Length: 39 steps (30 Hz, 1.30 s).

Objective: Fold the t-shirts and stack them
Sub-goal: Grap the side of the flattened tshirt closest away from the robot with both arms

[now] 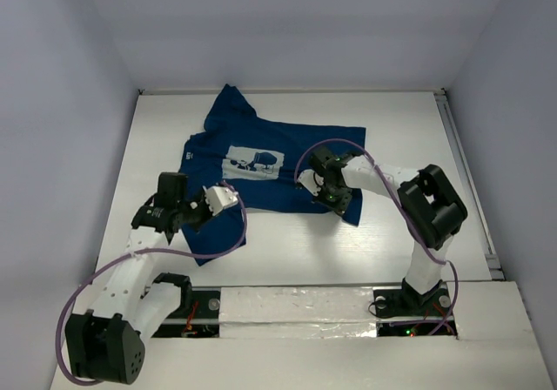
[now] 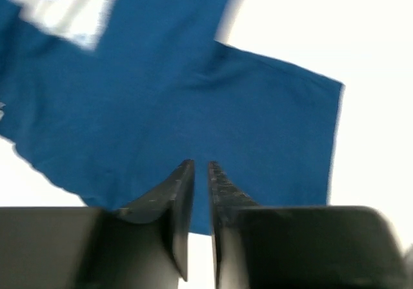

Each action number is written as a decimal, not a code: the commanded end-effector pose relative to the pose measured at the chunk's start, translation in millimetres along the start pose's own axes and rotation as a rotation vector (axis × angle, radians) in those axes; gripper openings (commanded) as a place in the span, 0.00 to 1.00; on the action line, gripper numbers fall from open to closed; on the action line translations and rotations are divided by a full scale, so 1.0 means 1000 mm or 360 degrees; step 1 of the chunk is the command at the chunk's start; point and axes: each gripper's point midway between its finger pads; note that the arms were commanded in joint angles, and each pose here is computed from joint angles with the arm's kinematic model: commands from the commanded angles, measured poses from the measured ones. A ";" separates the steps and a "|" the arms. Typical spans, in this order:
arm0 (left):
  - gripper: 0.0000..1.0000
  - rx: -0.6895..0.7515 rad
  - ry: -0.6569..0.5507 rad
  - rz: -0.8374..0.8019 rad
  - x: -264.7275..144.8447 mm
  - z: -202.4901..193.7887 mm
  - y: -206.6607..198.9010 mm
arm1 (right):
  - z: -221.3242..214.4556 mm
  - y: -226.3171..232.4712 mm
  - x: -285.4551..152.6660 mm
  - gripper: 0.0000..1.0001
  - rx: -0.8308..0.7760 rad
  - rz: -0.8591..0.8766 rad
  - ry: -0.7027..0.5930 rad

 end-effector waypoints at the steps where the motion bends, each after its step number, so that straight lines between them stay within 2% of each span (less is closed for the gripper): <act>1: 0.15 0.0135 0.0106 -0.0349 -0.009 -0.025 -0.048 | 0.002 -0.004 0.004 0.00 -0.0022 -0.0030 0.0023; 4: 0.18 0.0190 0.0198 -0.0439 -0.013 -0.035 -0.055 | 0.005 -0.005 0.004 0.00 -0.0022 -0.0020 0.0021; 7: 0.31 0.0237 0.0247 -0.0524 -0.015 -0.033 -0.061 | 0.011 -0.005 0.003 0.00 -0.0022 -0.0002 0.0002; 9: 0.33 0.0285 0.0268 -0.0574 -0.011 -0.029 -0.065 | 0.013 -0.006 0.002 0.00 -0.0027 0.0003 0.0007; 16: 0.39 0.0230 0.0411 -0.0808 0.009 -0.023 -0.089 | 0.020 -0.009 -0.004 0.00 -0.0024 0.0001 -0.0011; 20: 0.41 0.0237 0.0567 -0.0739 0.021 -0.039 -0.084 | 0.020 -0.009 -0.004 0.00 -0.0029 0.0000 -0.0013; 28: 0.42 0.0217 0.0619 -0.0755 0.029 -0.043 -0.089 | 0.023 -0.005 0.001 0.00 -0.0042 0.0047 -0.0025; 35: 0.43 0.0205 0.0746 -0.0841 0.033 -0.049 -0.096 | 0.024 -0.007 -0.001 0.00 -0.0054 0.0037 -0.0023; 39: 0.41 0.0203 0.0784 -0.0869 0.038 -0.053 -0.100 | 0.026 -0.007 0.001 0.00 -0.0059 0.0050 -0.0025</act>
Point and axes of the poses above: each gripper's point midway between its finger pads, its own x axis out along the fingers, its own y axis along the line the jaws close on, z = x × y, and after that the axes turned 4 degrees about -x, right-handed
